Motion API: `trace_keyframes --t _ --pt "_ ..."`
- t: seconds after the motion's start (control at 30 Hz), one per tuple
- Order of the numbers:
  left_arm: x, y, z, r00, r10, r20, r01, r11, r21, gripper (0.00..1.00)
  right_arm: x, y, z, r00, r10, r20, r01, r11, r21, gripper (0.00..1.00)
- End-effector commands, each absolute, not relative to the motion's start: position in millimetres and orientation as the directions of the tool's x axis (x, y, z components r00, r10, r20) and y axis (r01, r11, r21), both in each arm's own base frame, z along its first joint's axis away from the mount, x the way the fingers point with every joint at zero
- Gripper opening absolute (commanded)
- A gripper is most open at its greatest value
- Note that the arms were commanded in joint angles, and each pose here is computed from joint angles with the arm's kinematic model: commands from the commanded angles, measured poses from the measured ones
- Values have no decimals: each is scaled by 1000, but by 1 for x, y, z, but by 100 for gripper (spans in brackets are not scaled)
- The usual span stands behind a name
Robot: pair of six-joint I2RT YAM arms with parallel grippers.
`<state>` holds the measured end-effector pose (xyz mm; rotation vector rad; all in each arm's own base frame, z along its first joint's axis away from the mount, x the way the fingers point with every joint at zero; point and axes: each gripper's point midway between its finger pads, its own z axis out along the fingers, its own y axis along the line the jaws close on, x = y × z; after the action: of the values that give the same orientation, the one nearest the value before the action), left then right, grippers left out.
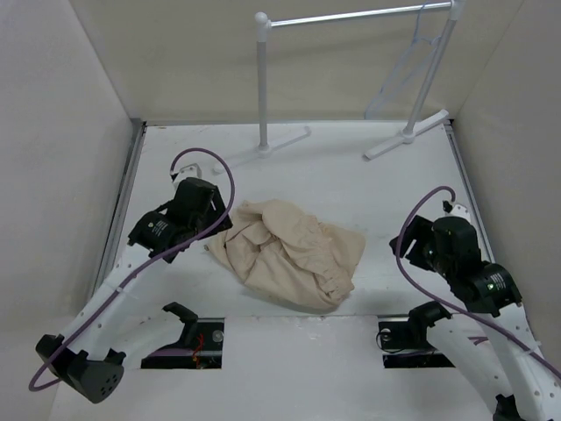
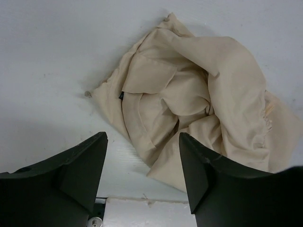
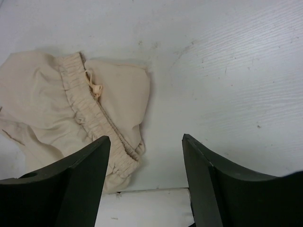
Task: Place the trousers on the hanger
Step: Flatten out the trousers at the center of the board.
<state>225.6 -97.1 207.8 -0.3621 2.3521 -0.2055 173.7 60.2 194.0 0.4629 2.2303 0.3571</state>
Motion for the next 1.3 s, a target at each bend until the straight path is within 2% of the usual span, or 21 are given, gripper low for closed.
trace_keyframes --t 0.0,0.07,0.13,0.17,0.2,0.23,0.27,0.3,0.37,0.47,0.5,0.57,0.67,0.73,0.9,1.07,1.1,1.2,1.23,1.27 --pt "218 -99 214 -689 -336 -642 -181 938 -297 61 166 61 212 -589 436 -681 175 891 419 69" --pt "211 -95 207 -697 -345 -629 -190 934 -301 61 161 59 209 -598 431 -676 180 894 411 68" --pt "201 -92 195 -717 -351 -602 -200 931 -305 60 156 58 202 -615 426 -664 186 896 403 60" --pt "197 -91 190 -723 -354 -593 -203 930 -307 58 153 58 198 -623 430 -654 189 893 408 48" --pt "191 -88 184 -729 -357 -585 -210 929 -305 52 150 59 194 -629 439 -642 194 888 416 27" --pt "185 -85 177 -734 -360 -576 -218 928 -303 43 146 62 188 -646 449 -617 202 880 429 14" --pt "178 -82 171 -739 -366 -565 -227 926 -303 31 142 68 181 -674 453 -584 205 874 440 9" --pt "171 -79 165 -745 -372 -554 -238 924 -301 23 137 73 173 -701 449 -554 203 870 448 7" --pt "157 -71 151 -750 -405 -522 -286 911 -296 12 132 80 164 -724 450 -523 201 863 464 9" --pt "141 -68 124 -767 -462 -446 -360 885 -296 13 126 93 148 -753 460 -471 205 844 496 31" --pt "136 -75 116 -779 -478 -405 -370 873 -319 19 124 100 143 -771 452 -449 198 839 506 41" --pt "133 -89 103 -794 -503 -343 -377 848 -372 34 121 116 134 -799 441 -409 177 822 541 56" --pt "135 -102 87 -783 -553 -285 -410 804 -431 54 119 146 124 -843 396 -365 126 803 583 64" --pt "138 -108 78 -774 -576 -263 -426 781 -456 60 117 163 114 -871 346 -350 90 812 577 66" --pt "158 -127 63 -767 -597 -236 -427 749 -506 62 125 191 91 -894 305 -329 67 816 573 64" --pt "179 -144 47 -761 -608 -227 -426 732 -533 61 143 203 81 -888 327 -325 81 805 588 53" --pt "182 -148 43 -763 -609 -219 -429 729 -533 61 145 202 77 -890 323 -322 86 813 577 49" --pt "190 -157 27 -769 -607 -199 -440 729 -524 56 158 204 84 -880 318 -354 70 822 566 21" --pt "194 -161 24 -773 -602 -198 -436 732 -523 51 163 205 91 -871 321 -371 61 822 566 13" --pt "198 -163 23 -773 -601 -205 -435 736 -518 44 171 206 102 -857 328 -397 49 820 570 10"
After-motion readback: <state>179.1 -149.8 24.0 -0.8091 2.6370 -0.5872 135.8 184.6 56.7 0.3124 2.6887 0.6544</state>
